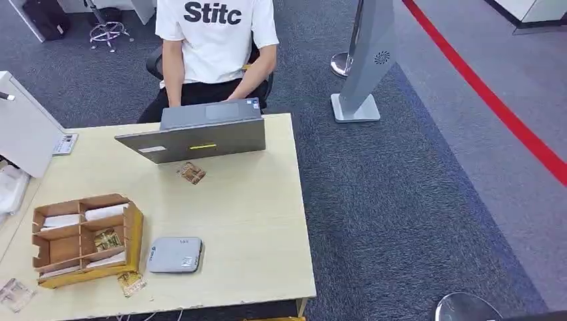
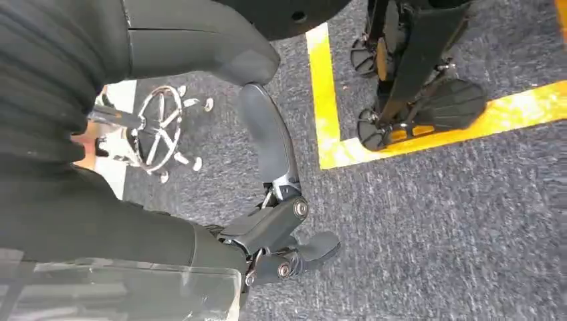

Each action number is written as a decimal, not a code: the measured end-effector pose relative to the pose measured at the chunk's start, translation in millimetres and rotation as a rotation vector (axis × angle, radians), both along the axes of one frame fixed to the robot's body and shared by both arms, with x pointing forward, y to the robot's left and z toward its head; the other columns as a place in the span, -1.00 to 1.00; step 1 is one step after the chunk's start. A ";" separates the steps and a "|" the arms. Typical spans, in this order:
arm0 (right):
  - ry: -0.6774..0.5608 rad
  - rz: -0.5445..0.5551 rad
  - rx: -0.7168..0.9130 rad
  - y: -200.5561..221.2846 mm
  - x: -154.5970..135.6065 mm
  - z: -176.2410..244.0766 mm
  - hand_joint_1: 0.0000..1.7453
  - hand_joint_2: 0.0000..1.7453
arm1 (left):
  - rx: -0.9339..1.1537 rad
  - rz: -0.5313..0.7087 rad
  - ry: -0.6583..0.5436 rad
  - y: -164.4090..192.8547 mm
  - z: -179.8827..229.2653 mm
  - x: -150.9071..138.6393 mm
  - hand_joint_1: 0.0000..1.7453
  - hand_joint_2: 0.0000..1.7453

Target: Pass the card to the sensor for recognition and then transmit it.

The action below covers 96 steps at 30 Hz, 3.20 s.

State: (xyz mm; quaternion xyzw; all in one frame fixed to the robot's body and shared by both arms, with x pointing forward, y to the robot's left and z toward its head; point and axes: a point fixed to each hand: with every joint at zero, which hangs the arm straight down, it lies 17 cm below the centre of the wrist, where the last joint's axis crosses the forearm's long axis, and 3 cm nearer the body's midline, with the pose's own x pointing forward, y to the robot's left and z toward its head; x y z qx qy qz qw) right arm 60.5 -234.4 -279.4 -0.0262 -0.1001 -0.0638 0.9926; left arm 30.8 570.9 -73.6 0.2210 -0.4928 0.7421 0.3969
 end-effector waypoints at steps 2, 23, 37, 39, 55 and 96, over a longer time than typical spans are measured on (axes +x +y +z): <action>0.003 0.000 -0.001 -1.2 -3.5 -0.4 -1.00 1.00 | 0.090 -0.010 -0.022 14.6 41.2 2.9 -1.00 1.00; 0.002 0.020 0.018 2.7 -2.8 0.0 -1.00 1.00 | 1.044 -0.682 -0.194 -79.6 339.3 194.8 -1.00 1.00; -0.015 0.113 0.005 22.0 15.9 3.5 -1.00 1.00 | 1.606 -0.736 0.212 -139.8 445.9 363.9 -1.00 1.00; -0.010 0.141 0.011 25.1 14.8 3.6 -1.00 1.00 | 1.721 -0.739 0.438 -142.5 442.0 390.4 -1.00 1.00; 0.003 0.240 0.036 35.5 13.4 4.5 -1.00 1.00 | 2.007 -0.823 1.216 -142.4 412.7 530.8 -1.00 1.00; -0.002 0.253 0.022 33.6 14.1 4.3 -1.00 1.00 | 2.055 -0.879 1.274 -159.9 397.1 541.7 1.00 1.00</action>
